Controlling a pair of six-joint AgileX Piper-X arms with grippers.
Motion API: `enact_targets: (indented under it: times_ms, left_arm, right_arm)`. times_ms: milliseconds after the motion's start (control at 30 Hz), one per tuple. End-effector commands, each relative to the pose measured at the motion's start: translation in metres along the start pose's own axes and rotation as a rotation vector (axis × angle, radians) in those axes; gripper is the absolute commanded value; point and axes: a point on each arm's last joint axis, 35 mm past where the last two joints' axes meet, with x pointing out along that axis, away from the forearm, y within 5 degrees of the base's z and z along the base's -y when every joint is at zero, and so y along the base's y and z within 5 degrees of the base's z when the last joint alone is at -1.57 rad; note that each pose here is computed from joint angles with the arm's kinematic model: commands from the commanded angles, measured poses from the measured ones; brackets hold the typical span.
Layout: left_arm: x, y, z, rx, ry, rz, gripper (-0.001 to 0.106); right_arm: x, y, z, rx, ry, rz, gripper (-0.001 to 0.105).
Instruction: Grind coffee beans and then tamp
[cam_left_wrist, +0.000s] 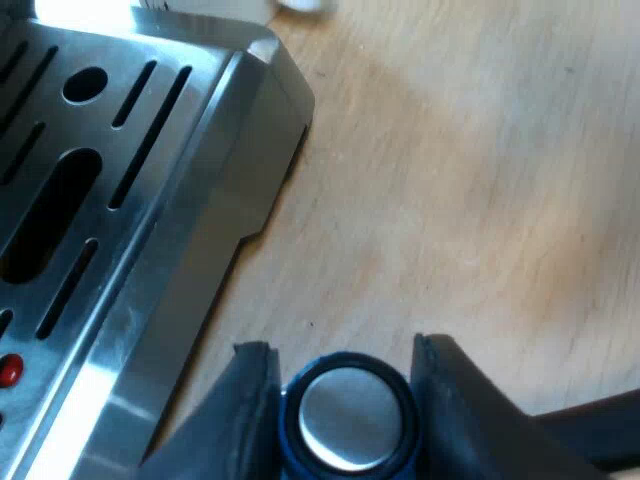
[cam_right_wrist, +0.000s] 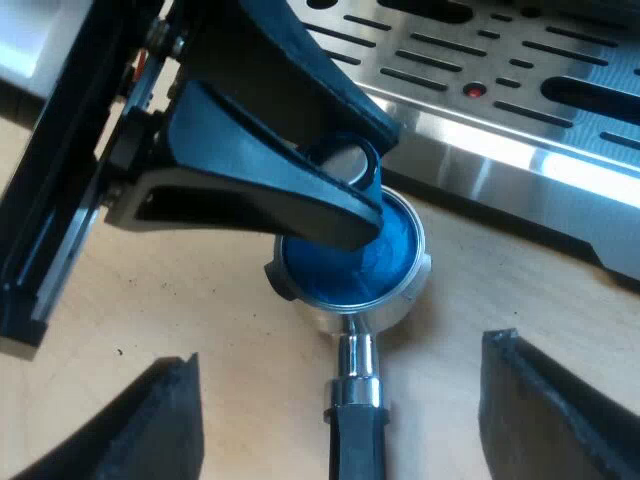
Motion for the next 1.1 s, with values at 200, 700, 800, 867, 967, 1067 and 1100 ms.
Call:
enact_targets:
  times_ms: [200, 700, 800, 867, 967, 1067, 1100]
  left_arm:
    - [0.006, -0.009, -0.048, -0.094, 0.154, -0.015, 0.001]
    - [0.007, -0.006, -0.034, -0.089, 0.090, -0.003, 0.001]
    - [0.007, -0.004, -0.023, -0.080, 0.063, 0.002, 0.001]
    - [0.006, -0.003, -0.016, -0.078, 0.048, 0.004, 0.001]
    - [0.005, -0.001, -0.006, -0.084, 0.061, 0.002, 0.001]
    - [0.004, -0.001, -0.002, -0.092, 0.086, -0.002, 0.001]
    - [0.003, -0.001, 0.001, -0.090, 0.082, -0.001, 0.001]
  right_arm:
    - [0.000, 0.000, 0.001, -0.007, -0.008, -0.001, 0.060]
    - [0.000, 0.000, 0.001, -0.007, -0.008, -0.001, 0.060]
    - [0.000, 0.000, 0.001, -0.007, -0.008, -0.001, 0.060]
    - [0.000, 0.000, 0.001, -0.007, -0.008, -0.001, 0.060]
    - [0.000, 0.000, 0.001, -0.007, -0.008, -0.001, 0.060]
    - [0.000, 0.000, 0.001, -0.007, -0.008, -0.001, 0.060]
    - [0.000, 0.000, 0.001, -0.007, -0.008, -0.001, 0.060]
